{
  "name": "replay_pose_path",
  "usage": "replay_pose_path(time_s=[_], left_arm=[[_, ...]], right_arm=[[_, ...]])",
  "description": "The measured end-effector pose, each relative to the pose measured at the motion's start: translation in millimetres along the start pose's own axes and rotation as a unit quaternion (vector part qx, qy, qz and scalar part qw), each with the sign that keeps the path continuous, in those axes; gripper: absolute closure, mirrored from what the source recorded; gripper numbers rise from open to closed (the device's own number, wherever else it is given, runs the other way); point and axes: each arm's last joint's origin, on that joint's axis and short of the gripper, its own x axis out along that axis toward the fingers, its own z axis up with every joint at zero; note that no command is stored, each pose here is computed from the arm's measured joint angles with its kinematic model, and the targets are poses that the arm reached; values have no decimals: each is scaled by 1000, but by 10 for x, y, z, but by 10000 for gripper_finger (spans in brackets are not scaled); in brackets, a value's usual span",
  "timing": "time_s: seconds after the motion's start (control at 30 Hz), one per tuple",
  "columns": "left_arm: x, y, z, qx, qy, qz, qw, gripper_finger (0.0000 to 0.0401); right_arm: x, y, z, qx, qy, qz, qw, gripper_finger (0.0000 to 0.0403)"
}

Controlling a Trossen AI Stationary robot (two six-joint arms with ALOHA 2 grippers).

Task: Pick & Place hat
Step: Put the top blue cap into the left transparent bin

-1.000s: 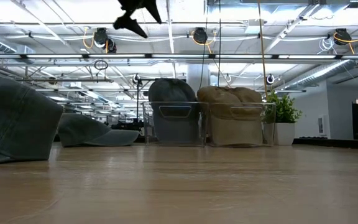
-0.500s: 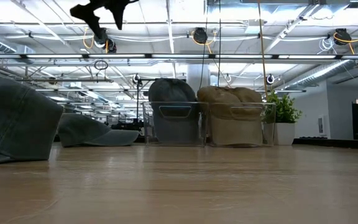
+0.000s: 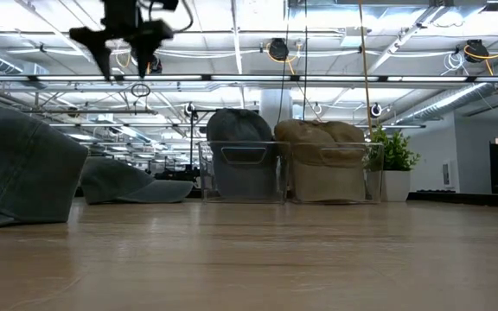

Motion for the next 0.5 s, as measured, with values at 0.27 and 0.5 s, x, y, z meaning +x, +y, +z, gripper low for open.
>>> replay_pose_path(time_s=[0.27,0.5], left_arm=[[524,165,14,-57,57,77,994,64],[858,278,111,-104,80,66,989,64]], right_arm=[[0,-1,-7,-26,3,0,1000,232],[-2,-7,-46,-35,23,-3,999,232]])
